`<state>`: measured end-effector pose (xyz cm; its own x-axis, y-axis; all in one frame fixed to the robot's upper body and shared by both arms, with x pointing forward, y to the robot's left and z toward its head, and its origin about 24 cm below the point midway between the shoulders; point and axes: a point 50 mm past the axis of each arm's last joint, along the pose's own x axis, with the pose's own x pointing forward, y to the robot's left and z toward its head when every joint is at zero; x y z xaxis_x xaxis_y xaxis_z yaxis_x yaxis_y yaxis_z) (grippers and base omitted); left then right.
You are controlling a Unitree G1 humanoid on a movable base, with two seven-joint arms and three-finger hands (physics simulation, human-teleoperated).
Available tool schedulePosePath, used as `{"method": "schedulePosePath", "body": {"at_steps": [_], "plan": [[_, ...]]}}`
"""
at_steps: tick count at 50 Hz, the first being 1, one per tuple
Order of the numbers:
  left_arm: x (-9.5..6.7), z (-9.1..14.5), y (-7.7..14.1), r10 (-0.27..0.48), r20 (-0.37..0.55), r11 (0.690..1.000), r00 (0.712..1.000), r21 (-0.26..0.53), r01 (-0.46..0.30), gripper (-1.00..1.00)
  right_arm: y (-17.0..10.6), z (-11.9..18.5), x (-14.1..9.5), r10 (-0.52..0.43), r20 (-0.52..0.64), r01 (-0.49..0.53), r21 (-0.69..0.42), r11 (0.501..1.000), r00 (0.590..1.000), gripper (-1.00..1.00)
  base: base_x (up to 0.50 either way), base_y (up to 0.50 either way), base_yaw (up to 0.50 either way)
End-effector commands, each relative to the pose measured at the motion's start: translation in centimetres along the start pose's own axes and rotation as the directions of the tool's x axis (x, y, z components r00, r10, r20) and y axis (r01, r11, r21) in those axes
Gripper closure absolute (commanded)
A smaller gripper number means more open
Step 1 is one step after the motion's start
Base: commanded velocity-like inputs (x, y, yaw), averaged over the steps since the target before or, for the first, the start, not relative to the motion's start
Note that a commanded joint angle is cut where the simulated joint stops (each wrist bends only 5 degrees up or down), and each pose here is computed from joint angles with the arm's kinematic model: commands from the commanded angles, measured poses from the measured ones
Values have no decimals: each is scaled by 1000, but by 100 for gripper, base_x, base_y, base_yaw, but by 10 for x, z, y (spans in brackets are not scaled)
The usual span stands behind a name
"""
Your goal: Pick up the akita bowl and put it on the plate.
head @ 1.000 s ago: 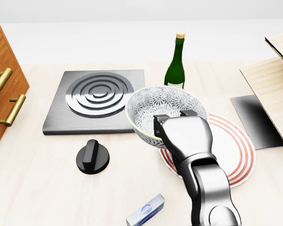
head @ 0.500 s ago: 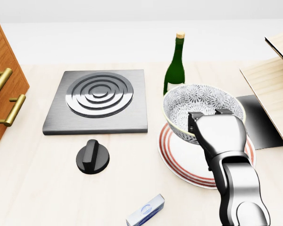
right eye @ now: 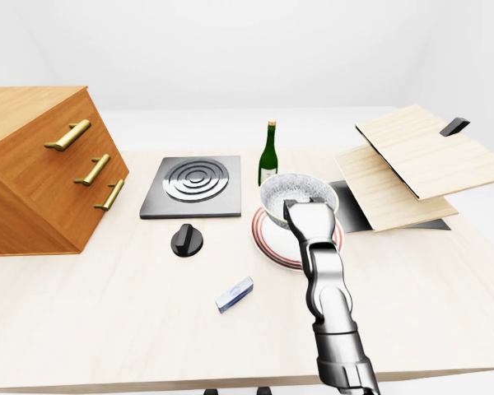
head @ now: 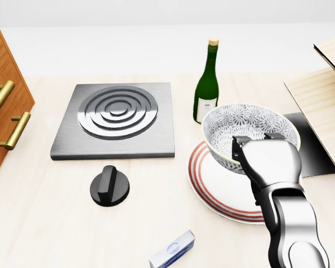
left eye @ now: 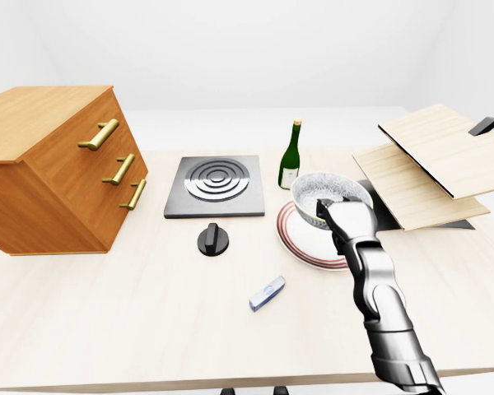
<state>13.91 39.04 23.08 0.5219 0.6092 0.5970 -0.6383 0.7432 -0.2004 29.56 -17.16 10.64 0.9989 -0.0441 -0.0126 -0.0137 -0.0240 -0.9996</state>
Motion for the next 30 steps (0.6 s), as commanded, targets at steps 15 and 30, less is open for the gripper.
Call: {"method": "schedulePosePath", "body": {"at_steps": [15, 30], "plan": [[0, 0, 0, -1, 0, 1000, 1000, 0, 1, -100, -4, -1, -1, -39, -10, 39, -19, 999, 999, 100, 0, 0, 0], [0, 0, 0, -3, 0, 1000, 1000, 2, 3, -100, 8, -12, 36, -53, -26, 55, 72, 996, 998, 100, 0, 0, 0]]}}
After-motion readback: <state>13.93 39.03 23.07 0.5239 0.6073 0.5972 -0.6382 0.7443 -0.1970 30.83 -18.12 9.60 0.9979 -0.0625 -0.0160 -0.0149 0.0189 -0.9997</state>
